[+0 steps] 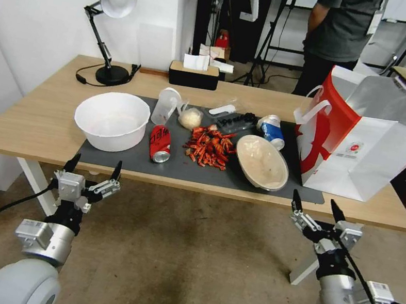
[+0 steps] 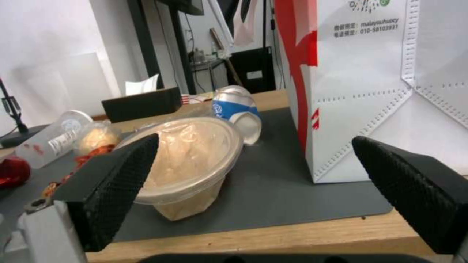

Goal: Pick up the trash from the table and place it into the takeout bag.

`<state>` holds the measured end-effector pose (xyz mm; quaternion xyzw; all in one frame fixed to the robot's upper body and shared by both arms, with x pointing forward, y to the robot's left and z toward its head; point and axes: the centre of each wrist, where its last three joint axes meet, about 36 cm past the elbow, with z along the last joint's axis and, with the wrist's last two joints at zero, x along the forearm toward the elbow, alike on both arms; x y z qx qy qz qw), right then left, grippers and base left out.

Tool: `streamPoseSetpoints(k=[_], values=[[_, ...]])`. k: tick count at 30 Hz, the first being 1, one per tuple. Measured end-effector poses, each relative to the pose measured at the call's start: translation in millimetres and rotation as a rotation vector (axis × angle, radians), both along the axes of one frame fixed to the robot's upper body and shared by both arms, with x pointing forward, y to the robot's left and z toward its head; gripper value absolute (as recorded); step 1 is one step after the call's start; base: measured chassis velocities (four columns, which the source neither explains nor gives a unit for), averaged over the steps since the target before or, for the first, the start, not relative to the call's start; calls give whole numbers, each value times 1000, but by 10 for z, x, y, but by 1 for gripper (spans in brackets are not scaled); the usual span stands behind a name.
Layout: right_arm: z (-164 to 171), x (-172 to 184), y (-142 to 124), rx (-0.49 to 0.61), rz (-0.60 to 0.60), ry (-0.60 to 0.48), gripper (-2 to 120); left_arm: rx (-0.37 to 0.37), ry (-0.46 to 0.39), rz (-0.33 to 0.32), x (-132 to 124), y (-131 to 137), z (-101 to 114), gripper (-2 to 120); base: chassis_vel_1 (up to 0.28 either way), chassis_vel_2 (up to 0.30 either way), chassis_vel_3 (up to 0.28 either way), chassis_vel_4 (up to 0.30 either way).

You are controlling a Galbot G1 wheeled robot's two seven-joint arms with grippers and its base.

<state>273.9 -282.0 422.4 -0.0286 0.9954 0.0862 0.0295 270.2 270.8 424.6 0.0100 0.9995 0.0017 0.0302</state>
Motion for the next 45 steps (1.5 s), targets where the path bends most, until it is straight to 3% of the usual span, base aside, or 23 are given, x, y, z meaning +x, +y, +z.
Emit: streamPoseSetpoints(k=[27, 31, 33, 36, 37, 38, 43, 45], values=[[111, 62, 93, 14, 57, 73, 100, -5, -4, 3, -72, 2, -94, 100, 0, 0, 0, 0], [273, 145, 115, 72, 31, 115, 100, 2, -7, 16, -76, 7, -112, 100, 0, 0, 0, 0], [482, 296, 103, 189, 19, 144, 100, 18, -12, 16, -78, 18, -103, 100, 0, 0, 0, 0], [593, 377, 82, 240, 28, 156, 100, 28, -14, 7, -85, 20, -93, 100, 0, 0, 0, 0], [856, 573, 21, 355, 36, 224, 100, 36, -11, -8, -110, 20, -91, 100, 0, 0, 0, 0], [951, 667, -29, 394, 30, 264, 100, 34, -8, -6, -123, 21, -98, 100, 0, 0, 0, 0], [1063, 821, -123, 427, 10, 328, 100, 31, -4, 2, -151, 26, -111, 100, 0, 0, 0, 0], [1157, 1009, -218, 472, 19, 414, 100, 30, 1, 10, -177, 28, -125, 100, 0, 0, 0, 0]])
